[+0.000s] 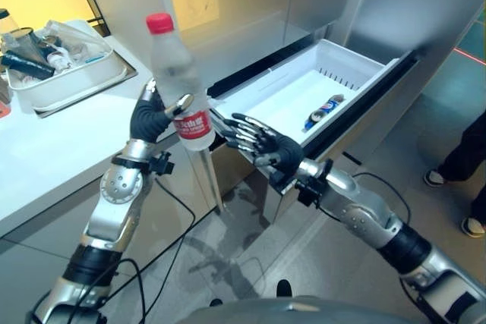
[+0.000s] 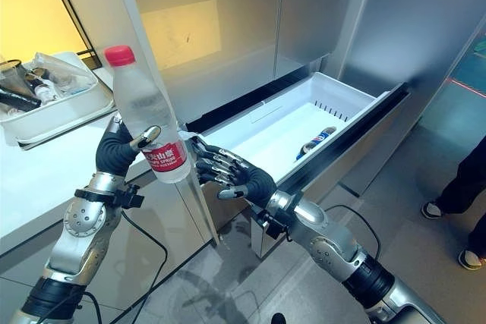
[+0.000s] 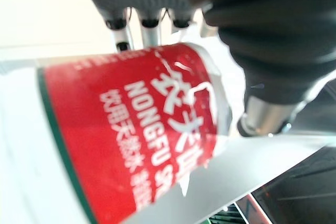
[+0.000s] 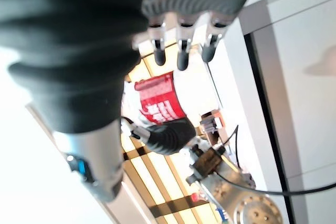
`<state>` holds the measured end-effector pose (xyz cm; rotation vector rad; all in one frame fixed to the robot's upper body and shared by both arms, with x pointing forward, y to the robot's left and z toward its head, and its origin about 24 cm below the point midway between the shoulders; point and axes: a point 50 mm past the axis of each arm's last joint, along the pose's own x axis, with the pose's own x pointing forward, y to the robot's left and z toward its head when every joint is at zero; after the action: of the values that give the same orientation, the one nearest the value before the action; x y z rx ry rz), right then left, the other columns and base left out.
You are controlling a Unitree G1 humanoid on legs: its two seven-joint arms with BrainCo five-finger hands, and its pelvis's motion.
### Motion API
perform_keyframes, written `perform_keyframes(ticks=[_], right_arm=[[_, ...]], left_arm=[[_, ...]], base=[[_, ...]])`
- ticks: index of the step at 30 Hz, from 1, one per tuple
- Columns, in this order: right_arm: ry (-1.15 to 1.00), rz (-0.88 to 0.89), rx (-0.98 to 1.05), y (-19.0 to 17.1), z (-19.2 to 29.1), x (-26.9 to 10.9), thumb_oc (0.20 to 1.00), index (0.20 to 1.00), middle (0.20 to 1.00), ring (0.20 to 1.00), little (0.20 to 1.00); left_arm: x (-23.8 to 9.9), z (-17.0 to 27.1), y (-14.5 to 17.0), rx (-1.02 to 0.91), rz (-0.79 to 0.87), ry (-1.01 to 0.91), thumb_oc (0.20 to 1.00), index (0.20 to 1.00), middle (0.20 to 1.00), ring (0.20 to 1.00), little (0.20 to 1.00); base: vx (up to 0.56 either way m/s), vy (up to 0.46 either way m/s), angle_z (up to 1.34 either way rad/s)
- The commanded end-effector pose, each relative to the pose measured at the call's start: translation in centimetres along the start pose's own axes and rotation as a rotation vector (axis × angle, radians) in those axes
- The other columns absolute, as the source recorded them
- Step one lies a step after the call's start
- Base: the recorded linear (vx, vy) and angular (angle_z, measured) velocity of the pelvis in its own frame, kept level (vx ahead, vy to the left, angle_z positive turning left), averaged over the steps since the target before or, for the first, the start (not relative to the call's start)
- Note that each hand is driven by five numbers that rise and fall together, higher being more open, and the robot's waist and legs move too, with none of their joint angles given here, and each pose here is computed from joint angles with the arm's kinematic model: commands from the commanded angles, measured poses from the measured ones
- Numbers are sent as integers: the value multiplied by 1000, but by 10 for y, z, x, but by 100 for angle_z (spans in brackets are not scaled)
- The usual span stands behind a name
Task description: Take the drinks into the refrigerator
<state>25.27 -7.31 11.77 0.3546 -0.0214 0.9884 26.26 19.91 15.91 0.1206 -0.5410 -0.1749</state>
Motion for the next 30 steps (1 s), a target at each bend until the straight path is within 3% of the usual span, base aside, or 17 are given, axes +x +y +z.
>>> perform_keyframes(ticks=[1, 15, 30], right_arm=[[-146, 67, -100, 9, 33, -1, 1000, 1000, 1000, 1000, 1000], [-128, 90, -169, 7, 39, 8, 1000, 1000, 1000, 1000, 1000], [-78, 173, -153, 10, 36, 41, 1000, 1000, 1000, 1000, 1000]], left_arm=[[22, 38, 18, 28, 65, -239, 200, 200, 200, 200, 200], [24, 34, 13, 5, 28, -220, 200, 200, 200, 200, 200], [37, 39, -8, -33, -131, -236, 200, 200, 200, 200, 200]], base=[[0, 0, 0], [0, 0, 0], [0, 0, 0]])
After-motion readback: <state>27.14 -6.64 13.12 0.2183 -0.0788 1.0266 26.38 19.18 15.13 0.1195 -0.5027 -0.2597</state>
